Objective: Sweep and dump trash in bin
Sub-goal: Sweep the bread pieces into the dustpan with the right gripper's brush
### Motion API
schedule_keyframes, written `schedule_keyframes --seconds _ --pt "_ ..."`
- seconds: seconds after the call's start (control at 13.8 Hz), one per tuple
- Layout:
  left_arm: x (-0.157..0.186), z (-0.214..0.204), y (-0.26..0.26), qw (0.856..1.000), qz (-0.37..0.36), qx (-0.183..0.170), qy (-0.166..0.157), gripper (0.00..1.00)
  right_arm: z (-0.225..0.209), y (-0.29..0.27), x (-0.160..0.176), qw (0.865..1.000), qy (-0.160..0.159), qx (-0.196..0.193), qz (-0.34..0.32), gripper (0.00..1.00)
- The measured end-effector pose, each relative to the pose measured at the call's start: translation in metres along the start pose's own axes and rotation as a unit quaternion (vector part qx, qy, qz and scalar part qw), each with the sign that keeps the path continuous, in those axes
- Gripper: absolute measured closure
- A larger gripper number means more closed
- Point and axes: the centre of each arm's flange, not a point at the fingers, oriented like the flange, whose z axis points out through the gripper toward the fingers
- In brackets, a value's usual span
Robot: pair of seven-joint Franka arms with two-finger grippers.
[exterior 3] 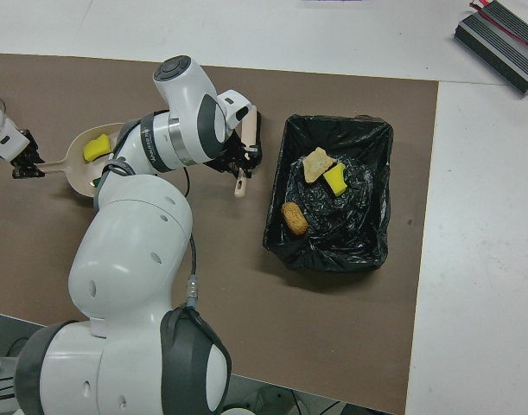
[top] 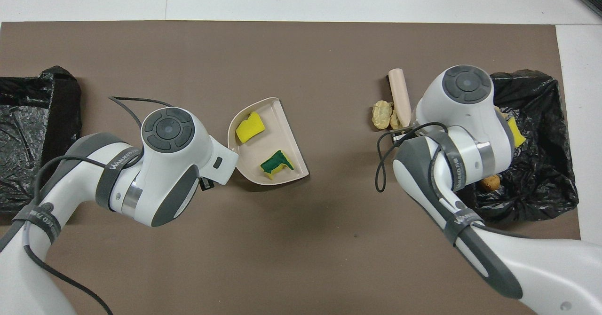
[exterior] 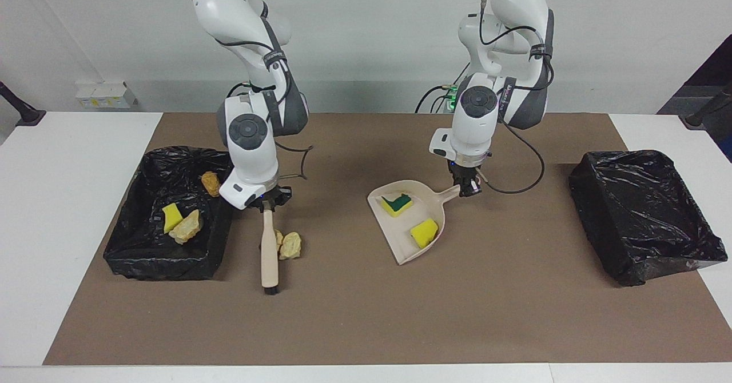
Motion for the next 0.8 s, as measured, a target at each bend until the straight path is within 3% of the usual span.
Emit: schedule_keyframes --seconds 0.51,0.8 --pt "-0.002 0.004 0.003 1.0 0.001 -0.005 -0.006 0.68 -0.009 -0.155 -0.03 0.995 0.014 0.1 -0.004 0.74" --pt "-0.003 0.005 0.005 1.0 0.004 -0.002 -0.006 0.68 -0.016 -0.212 -0.052 0.993 0.016 0.12 0.002 0.74"
